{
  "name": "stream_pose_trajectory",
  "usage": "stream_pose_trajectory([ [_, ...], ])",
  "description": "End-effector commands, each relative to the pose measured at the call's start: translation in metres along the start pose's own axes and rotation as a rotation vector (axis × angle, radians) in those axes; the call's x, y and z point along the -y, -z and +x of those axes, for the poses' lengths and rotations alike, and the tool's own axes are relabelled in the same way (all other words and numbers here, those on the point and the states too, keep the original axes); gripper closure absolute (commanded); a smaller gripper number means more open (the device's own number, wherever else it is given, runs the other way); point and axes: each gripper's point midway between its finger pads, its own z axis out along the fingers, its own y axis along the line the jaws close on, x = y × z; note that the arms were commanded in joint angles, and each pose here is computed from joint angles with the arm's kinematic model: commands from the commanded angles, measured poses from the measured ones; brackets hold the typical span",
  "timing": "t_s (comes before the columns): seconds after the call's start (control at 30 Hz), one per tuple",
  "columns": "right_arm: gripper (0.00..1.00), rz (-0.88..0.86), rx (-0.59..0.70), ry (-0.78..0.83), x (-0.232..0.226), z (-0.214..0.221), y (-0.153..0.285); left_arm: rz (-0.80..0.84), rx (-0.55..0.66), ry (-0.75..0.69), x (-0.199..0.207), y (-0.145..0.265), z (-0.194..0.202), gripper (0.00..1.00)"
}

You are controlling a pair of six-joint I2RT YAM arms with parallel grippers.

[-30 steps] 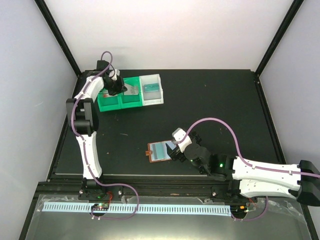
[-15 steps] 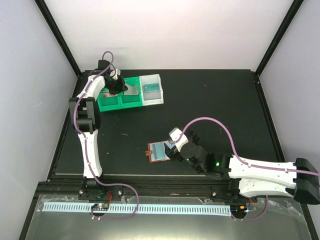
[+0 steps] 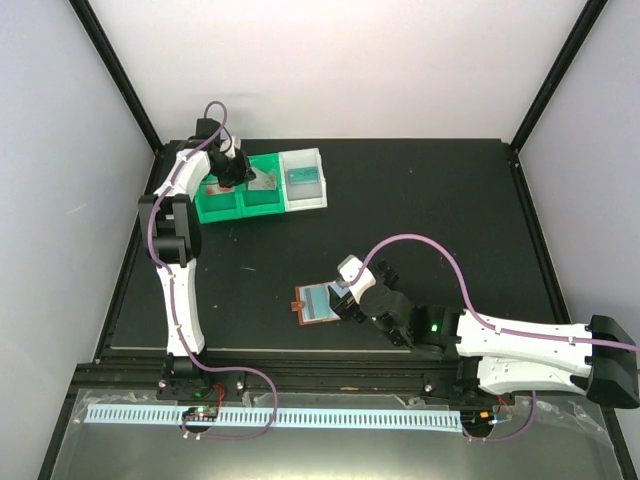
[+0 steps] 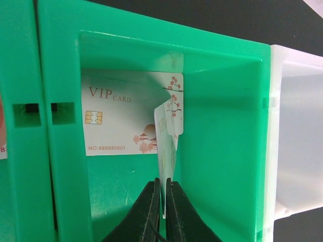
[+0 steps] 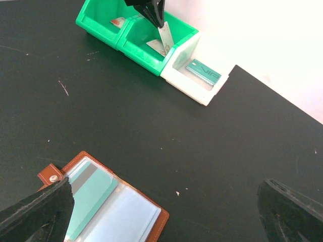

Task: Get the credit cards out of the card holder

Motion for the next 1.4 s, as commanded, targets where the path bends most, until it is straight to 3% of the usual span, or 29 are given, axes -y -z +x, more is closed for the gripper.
stream_pose_trajectory([
  [0.0,0.0,0.024,0.015,-0.019,0.006,-0.008,0.004,0.004,0.04,0.003,0.001,0.002,-0.016,0.93],
  [0.57,0.0,0.037,0.007,-0.029,0.009,-0.002,0.004,0.007,0.077,0.034,-0.002,-0.006,-0.025,0.96],
  [0.87,0.0,0.044,0.004,-0.038,0.01,-0.001,0.004,0.01,0.094,0.04,0.0,-0.003,-0.029,0.91],
  [1.37,0.0,0.033,-0.015,-0.119,0.011,-0.009,0.008,0.062,0.189,-0.014,0.042,0.054,-0.046,0.64],
])
